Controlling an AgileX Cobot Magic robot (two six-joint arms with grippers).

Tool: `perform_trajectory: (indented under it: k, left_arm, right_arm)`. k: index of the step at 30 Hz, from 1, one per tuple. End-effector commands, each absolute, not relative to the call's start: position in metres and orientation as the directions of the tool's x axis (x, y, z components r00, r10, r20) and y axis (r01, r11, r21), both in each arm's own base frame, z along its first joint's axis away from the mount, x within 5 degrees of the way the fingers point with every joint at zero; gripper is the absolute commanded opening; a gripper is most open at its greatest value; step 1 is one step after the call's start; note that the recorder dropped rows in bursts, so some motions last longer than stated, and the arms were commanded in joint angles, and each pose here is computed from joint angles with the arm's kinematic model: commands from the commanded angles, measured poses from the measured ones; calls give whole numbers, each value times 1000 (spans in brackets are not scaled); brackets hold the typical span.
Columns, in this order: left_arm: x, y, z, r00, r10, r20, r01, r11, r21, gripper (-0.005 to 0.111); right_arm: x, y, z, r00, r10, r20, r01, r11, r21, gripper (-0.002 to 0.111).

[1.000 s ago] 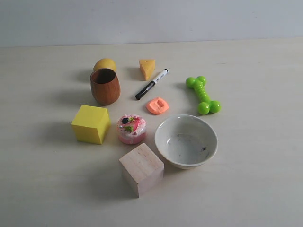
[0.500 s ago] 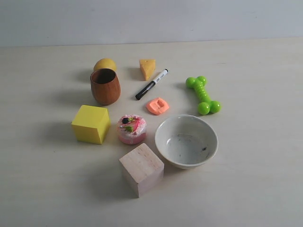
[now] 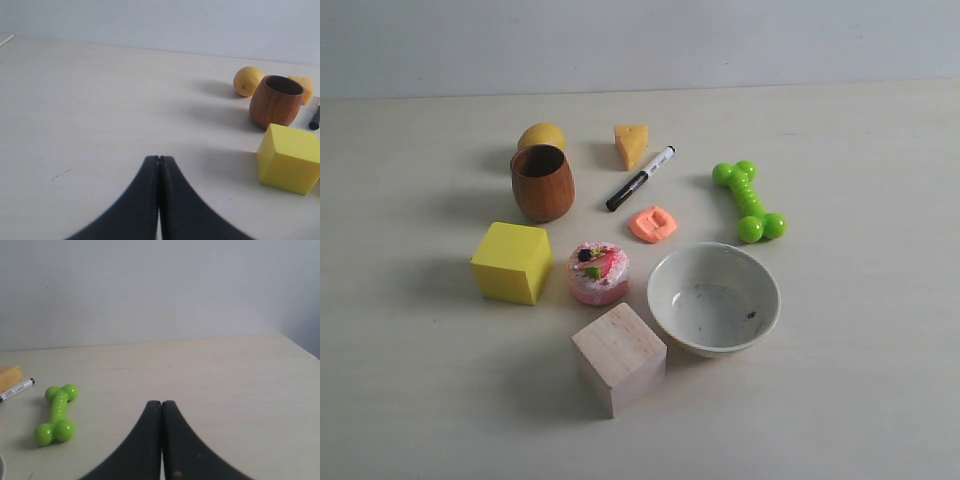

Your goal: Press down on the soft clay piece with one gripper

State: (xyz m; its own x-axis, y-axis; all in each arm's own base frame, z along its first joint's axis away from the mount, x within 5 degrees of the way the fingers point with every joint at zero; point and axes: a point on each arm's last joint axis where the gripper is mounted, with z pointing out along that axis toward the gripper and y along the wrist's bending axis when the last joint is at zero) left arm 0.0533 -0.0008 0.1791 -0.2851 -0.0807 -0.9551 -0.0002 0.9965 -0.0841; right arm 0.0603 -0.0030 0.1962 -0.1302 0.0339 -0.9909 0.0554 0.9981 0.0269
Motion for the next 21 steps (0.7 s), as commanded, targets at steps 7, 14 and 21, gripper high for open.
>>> perform_trajectory:
  k: [7, 14, 21]
  left_arm:
    - [53, -1, 181, -271, -85, -959, 9, 996, -90, 0]
    - [53, -1, 181, -271, -85, -959, 9, 996, -90, 0]
    - [53, -1, 181, -271, -85, -959, 9, 996, -90, 0]
  right_arm:
    - [55, -2, 187, -196, 45, -980, 58, 998, 34, 0]
    - [54, -3, 183, -248, -2, -969, 49, 999, -14, 0]
    - [54, -2, 183, -248, 1, -969, 49, 999, -12, 0]
